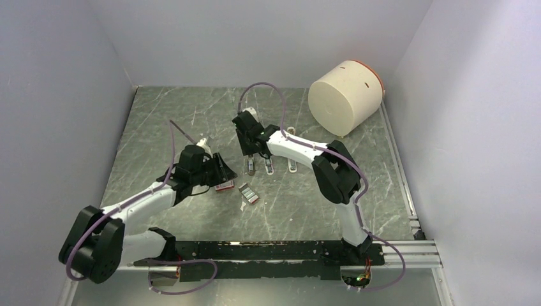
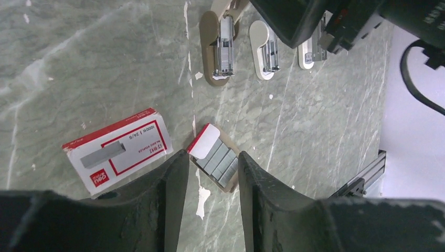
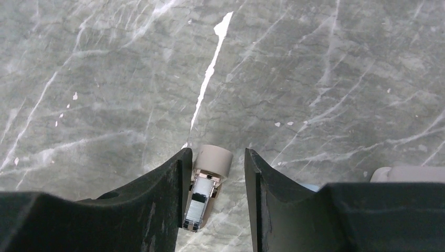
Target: Load the staples into the stapler
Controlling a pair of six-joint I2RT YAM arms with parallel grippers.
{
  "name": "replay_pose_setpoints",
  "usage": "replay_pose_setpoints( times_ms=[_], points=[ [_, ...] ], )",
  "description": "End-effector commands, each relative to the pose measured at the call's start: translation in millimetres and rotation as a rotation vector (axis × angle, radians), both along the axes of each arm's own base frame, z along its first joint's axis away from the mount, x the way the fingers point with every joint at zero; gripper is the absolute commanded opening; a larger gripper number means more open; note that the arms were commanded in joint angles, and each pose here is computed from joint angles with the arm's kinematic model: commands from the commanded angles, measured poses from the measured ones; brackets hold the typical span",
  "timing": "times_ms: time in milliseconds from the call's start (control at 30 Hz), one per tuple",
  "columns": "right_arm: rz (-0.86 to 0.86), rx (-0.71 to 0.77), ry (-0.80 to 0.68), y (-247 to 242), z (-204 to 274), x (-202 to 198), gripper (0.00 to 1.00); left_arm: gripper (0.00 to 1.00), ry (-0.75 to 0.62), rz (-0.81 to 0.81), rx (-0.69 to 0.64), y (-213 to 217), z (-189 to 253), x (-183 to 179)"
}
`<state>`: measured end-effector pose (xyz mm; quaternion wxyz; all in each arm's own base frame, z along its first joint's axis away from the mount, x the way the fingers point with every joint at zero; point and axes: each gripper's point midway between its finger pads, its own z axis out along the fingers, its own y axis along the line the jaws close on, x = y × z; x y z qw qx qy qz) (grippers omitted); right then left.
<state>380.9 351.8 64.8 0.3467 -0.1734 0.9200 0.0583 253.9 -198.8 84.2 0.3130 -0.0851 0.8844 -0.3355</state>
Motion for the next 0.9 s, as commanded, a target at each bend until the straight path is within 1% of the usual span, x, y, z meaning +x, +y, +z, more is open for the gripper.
replay_pose_setpoints(
  times_ms=[0, 200, 233, 333, 367, 433, 500, 733, 867],
  points=[
    [0.082, 0.010, 0.009, 11.9, -3.7, 0.3, 0.45, 0.46, -0.074, -0.036, -0.067, -17.8, 20.5, 21.2],
    [0.062, 0.034, 0.017, 12.7, -1.1, 1.2, 0.35, 0.48, -0.054, -0.025, -0.061, -23.8, 7.9, 35.3],
    [0.056, 0.038, 0.015, 12.7, -0.7, 1.6, 0.33, 0.47, -0.053, -0.029, -0.064, -25.6, 5.9, 37.4],
    [0.048, 0.059, 0.007, 14.2, 2.2, 1.7, 0.28, 0.35, -0.047, -0.033, -0.057, -29.7, -2.7, 45.0],
    [0.046, 0.063, 0.005, 14.2, 3.4, 1.6, 0.27, 0.32, -0.042, -0.034, -0.052, -30.4, -6.5, 47.5],
    [0.044, 0.070, -0.005, 14.0, 5.3, 2.2, 0.25, 0.26, -0.037, -0.038, -0.046, -33.0, -12.9, 52.2],
    [0.038, 0.079, -0.015, 13.1, 7.8, 2.4, 0.24, 0.24, -0.024, -0.055, -0.057, -38.3, -18.7, 54.5],
    [0.029, 0.107, -0.012, 13.8, 8.8, -1.2, 0.22, 0.23, 0.017, -0.097, -0.093, -54.2, -40.5, 62.6],
    [0.030, 0.114, -0.011, 14.0, 9.2, -2.7, 0.22, 0.21, 0.055, -0.115, -0.113, -58.4, -53.5, 58.1]
  ],
)
